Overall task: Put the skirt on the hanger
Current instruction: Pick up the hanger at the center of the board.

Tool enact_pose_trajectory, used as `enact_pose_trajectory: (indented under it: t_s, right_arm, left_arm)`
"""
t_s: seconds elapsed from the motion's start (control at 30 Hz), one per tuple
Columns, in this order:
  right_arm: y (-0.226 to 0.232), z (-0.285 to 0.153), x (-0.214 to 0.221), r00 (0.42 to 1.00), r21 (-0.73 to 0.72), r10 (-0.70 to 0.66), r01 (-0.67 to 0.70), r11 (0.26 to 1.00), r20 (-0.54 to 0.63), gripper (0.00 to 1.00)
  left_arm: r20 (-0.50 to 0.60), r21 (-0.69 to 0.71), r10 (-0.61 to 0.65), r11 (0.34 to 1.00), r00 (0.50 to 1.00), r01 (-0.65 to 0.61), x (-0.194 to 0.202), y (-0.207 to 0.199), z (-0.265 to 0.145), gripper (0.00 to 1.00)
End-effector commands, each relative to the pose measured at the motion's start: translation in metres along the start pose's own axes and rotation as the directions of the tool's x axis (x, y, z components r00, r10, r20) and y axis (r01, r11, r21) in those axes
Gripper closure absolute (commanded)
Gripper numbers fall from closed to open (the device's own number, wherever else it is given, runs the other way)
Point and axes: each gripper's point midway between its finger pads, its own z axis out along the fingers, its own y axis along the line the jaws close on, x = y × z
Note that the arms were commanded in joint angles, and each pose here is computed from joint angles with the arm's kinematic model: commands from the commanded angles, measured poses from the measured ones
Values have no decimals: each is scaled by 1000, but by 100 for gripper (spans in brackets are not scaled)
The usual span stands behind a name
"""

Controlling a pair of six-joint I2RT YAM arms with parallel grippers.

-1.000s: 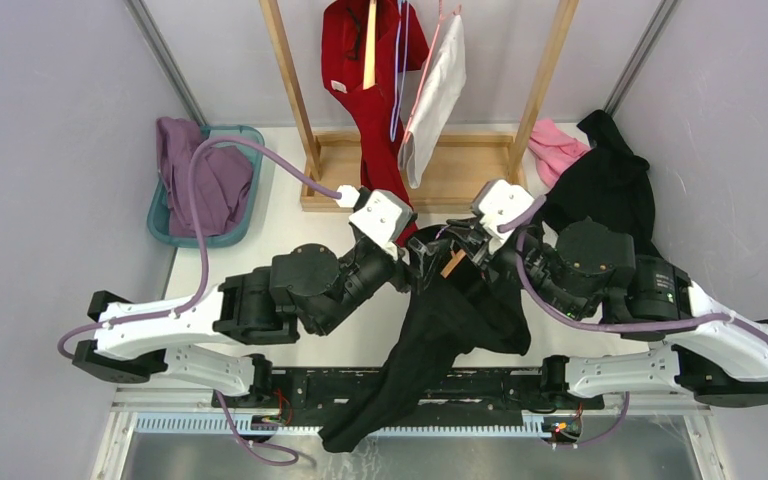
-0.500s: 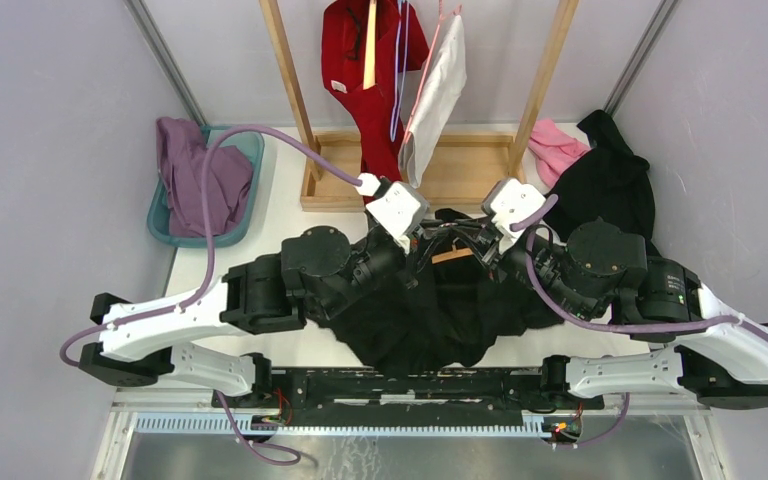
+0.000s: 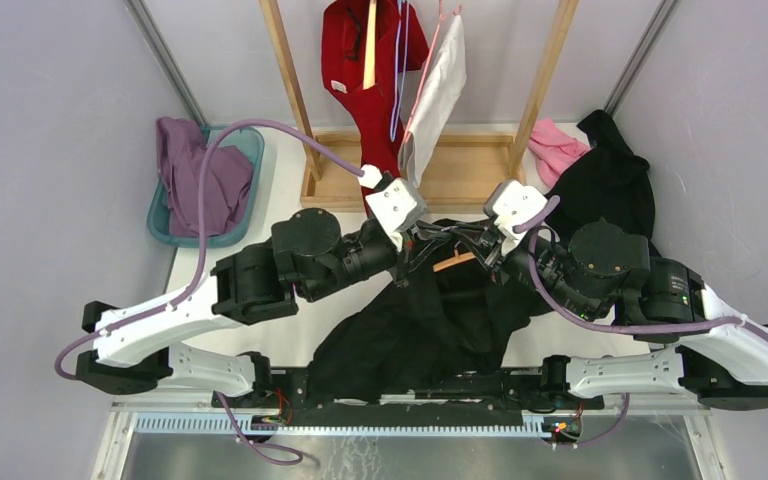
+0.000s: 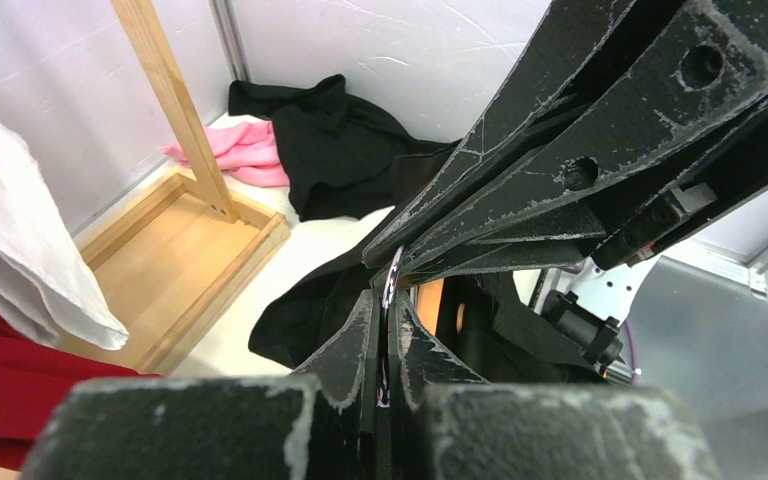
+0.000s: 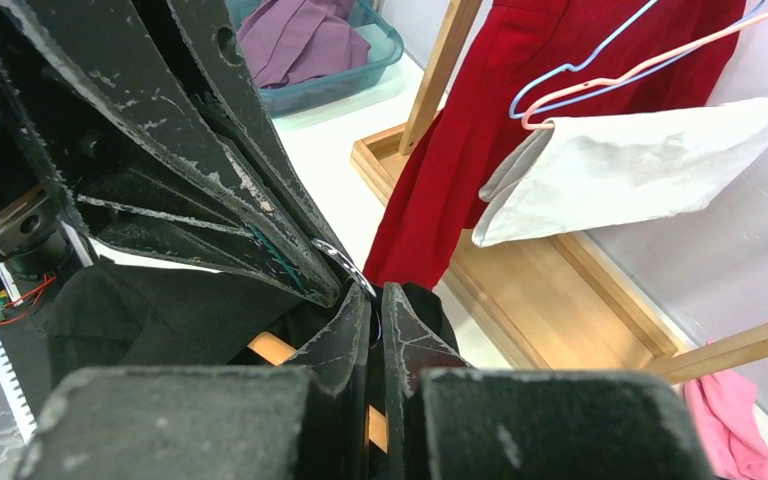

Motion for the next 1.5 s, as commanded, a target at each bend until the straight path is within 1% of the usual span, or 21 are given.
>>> enact_pose_trajectory:
  t_s: [0.0, 0.1, 0.2, 0.47, 0.6, 0.8, 0.97, 1.03, 1.13, 1.3, 1.4, 1.47]
  right_arm:
    - [5, -9, -32, 993, -61, 61, -54, 997, 103, 95]
    - [4, -11, -33, 993, -59, 55, -49, 997, 105, 88]
    - [1, -14, -36, 994, -60, 38, -32, 998, 107, 73]
    - [-9, -31, -42, 994, -65, 5, 2, 998, 106, 60]
    - [0, -33, -40, 997, -131, -34, 43, 990, 73, 57]
    - [12, -30, -34, 989, -213, -148, 148, 966, 17, 57]
    - [18, -48, -49, 982, -301, -181, 191, 934, 63, 56]
    - [19, -52, -54, 980, -325, -186, 199, 925, 71, 55]
    - [27, -51, -52, 978, -366, -201, 205, 908, 50, 51]
    - [50, -37, -39, 977, -448, -214, 190, 873, -4, 49]
    - [67, -26, -28, 975, -503, -216, 162, 849, -50, 48]
    - [73, -16, -18, 972, -516, -218, 142, 845, -89, 48]
  left_arm:
    - [134, -6, 25, 1000, 991, -24, -48, 17, -16, 97]
    - [136, 16, 38, 999, 990, -41, -52, 18, -20, 97]
    - [119, 36, 56, 997, 991, -61, -54, 20, -21, 97]
    - [116, 96, 104, 989, 988, -115, -67, 17, -35, 97]
    - [129, 151, 117, 979, 985, -136, -78, 10, -46, 97]
    - [166, 267, 93, 954, 982, -136, -99, -10, -66, 97]
    - [147, 392, 79, 910, 986, -132, -102, -31, -76, 97]
    - [146, 428, 74, 894, 987, -130, -103, -37, -79, 97]
    - [145, 465, 68, 876, 987, -129, -105, -44, -83, 97]
    - [139, 479, 67, 869, 988, -127, -103, -47, -83, 97]
    - [136, 483, 68, 867, 988, -126, -102, -48, -82, 97]
    - [138, 483, 67, 866, 988, -126, -102, -48, -82, 97]
